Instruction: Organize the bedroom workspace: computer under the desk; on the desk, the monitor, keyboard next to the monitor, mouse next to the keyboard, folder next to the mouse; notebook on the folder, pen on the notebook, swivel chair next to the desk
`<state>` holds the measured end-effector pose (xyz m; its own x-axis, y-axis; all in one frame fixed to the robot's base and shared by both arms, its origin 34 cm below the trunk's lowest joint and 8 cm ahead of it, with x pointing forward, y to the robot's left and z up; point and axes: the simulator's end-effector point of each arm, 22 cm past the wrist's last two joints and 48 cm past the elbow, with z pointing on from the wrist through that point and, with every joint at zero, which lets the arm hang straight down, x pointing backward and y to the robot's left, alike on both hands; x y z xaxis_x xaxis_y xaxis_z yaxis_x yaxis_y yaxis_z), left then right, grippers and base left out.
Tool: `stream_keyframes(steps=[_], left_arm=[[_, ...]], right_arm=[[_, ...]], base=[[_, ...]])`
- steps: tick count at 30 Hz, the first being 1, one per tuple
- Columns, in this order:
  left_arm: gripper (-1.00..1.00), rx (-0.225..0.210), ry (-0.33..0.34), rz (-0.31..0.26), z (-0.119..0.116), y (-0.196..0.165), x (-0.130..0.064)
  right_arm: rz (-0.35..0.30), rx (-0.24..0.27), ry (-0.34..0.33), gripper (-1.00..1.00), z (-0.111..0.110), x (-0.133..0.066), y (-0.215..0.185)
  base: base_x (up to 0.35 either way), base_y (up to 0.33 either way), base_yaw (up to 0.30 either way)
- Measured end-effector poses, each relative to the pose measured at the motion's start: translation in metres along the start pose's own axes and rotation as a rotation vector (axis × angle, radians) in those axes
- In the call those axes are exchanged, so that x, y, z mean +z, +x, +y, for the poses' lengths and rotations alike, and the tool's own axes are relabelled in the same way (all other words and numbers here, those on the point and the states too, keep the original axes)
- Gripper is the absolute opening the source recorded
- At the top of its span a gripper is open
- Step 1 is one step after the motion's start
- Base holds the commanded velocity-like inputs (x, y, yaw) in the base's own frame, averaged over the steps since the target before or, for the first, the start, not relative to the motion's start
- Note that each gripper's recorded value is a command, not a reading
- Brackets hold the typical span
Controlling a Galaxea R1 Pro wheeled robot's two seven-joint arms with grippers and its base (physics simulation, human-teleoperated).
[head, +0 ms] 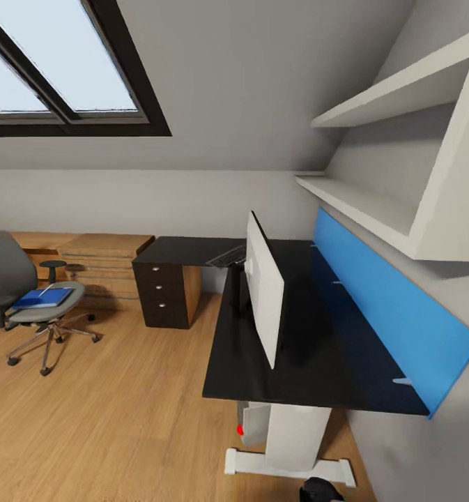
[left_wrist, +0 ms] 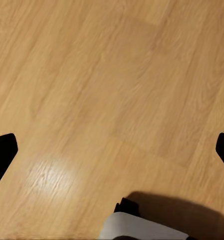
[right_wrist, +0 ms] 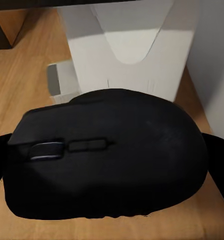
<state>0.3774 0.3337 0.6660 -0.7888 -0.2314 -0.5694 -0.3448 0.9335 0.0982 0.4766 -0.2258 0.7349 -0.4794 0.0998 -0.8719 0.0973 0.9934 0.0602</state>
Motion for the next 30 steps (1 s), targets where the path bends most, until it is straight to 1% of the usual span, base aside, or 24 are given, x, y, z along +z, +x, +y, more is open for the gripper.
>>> stream_keyframes(steps=[4,6,8,10,13,16,20,25,30], left_arm=[[1.0,0.004,-0.002,0.014,0.001,0.007,0.0],[1.0,0.007,-0.003,0.02,0.002,0.01,0.0],[1.0,0.006,-0.004,0.018,0.002,0.011,0.0],[1.0,0.001,-0.005,0.0,0.002,0.007,0.0],[1.0,-0.013,-0.005,-0.054,0.002,-0.004,0.0],[1.0,-0.013,-0.004,-0.059,0.002,-0.005,0.0],[1.0,-0.013,-0.004,-0.059,0.002,-0.005,0.0],[1.0,-0.013,-0.004,-0.059,0.002,-0.005,0.0],[1.0,-0.011,-0.005,-0.049,0.002,0.0,0.0]], right_arm=[[-0.004,0.004,0.031,-1.0,-0.003,-0.002,0.002],[-0.005,0.005,0.043,-1.0,-0.005,-0.002,0.003],[-0.001,0.005,0.055,-1.0,-0.007,-0.003,0.005],[0.001,0.008,0.056,-1.0,-0.006,-0.003,0.005],[0.007,0.012,0.055,-1.0,-0.002,-0.004,0.008],[0.023,0.011,0.053,-1.0,-0.001,-0.007,0.016],[0.023,0.011,0.053,-1.0,-0.001,-0.007,0.017],[0.007,0.012,0.052,-1.0,-0.001,-0.008,0.014],[0.023,0.01,0.05,-1.0,0.0,-0.011,0.023]], base=[[-0.005,0.0,0.218],[-0.048,0.031,0.094],[-0.099,0.237,0.013],[-0.102,0.257,0.006],[-0.1,0.278,0.001],[-0.027,0.294,0.238],[-0.007,0.298,0.268],[-0.001,0.306,0.281],[0.0,0.311,0.286]])
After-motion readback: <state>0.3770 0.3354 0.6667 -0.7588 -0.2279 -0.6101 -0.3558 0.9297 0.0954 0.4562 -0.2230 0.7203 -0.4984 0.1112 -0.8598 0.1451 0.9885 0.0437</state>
